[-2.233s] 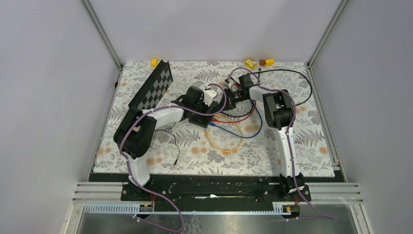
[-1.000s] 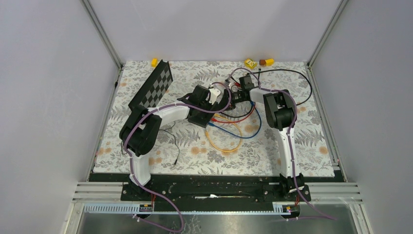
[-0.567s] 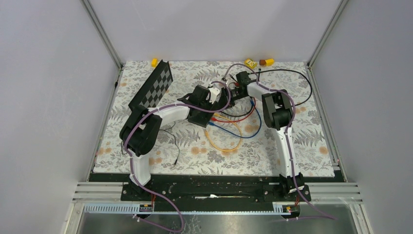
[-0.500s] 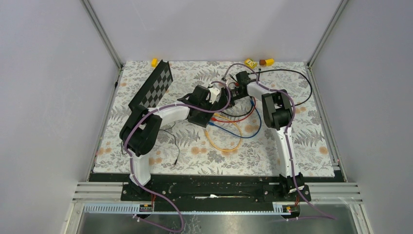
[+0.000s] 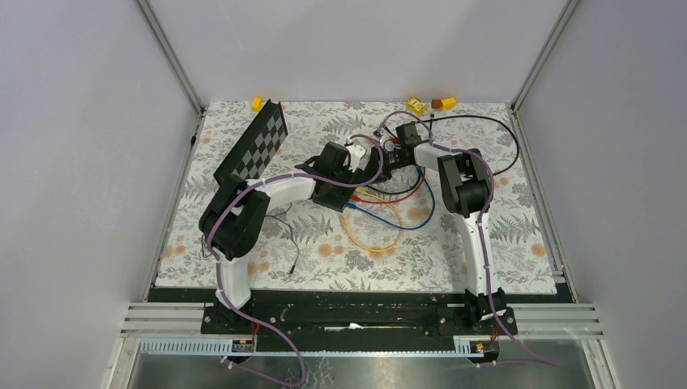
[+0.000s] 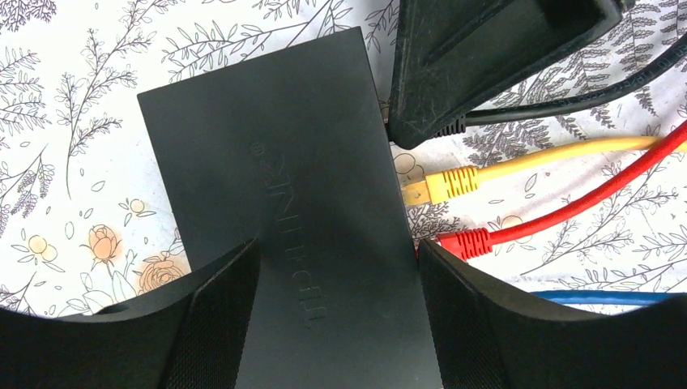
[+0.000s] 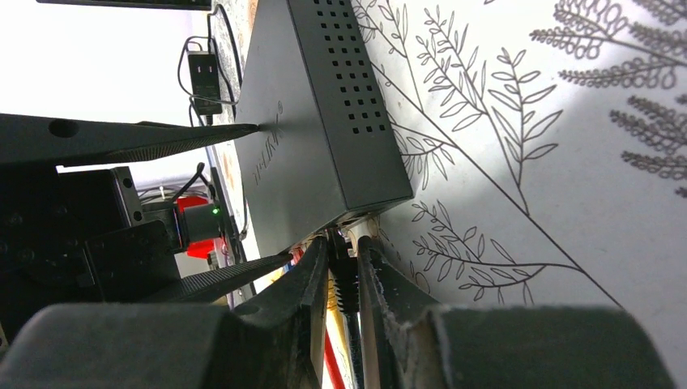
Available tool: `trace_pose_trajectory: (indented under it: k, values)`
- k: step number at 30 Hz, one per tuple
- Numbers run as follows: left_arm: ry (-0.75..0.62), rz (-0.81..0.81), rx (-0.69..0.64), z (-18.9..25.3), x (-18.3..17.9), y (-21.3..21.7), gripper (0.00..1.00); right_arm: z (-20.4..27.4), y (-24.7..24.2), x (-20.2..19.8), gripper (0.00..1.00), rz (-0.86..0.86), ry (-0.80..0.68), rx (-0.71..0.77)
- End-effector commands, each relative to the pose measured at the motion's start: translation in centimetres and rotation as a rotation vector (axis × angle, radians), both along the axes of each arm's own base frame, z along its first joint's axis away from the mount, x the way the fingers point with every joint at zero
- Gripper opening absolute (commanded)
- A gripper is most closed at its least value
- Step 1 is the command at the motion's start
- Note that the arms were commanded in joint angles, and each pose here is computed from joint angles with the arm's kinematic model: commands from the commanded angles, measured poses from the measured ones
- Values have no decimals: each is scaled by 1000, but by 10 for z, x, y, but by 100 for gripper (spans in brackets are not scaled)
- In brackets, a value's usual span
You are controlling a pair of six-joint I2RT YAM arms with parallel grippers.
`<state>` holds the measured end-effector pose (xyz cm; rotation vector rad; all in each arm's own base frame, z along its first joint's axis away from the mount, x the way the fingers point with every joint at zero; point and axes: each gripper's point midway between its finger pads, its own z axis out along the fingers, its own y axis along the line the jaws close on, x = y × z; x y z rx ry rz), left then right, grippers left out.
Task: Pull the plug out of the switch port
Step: Pull the connector from the switch port.
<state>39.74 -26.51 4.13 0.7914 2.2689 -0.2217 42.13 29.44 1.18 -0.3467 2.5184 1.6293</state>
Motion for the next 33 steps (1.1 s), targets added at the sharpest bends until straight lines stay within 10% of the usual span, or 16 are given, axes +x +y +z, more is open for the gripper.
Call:
trace_pose_trajectory:
  k: [1,33]
  values:
    - [45,80,106,-28,-6,33,73,-31,-16,-7,0,-46,73,-174]
    - [34,141,176,-34,2,46,71,-29,-39,-8,0,149,39,-149]
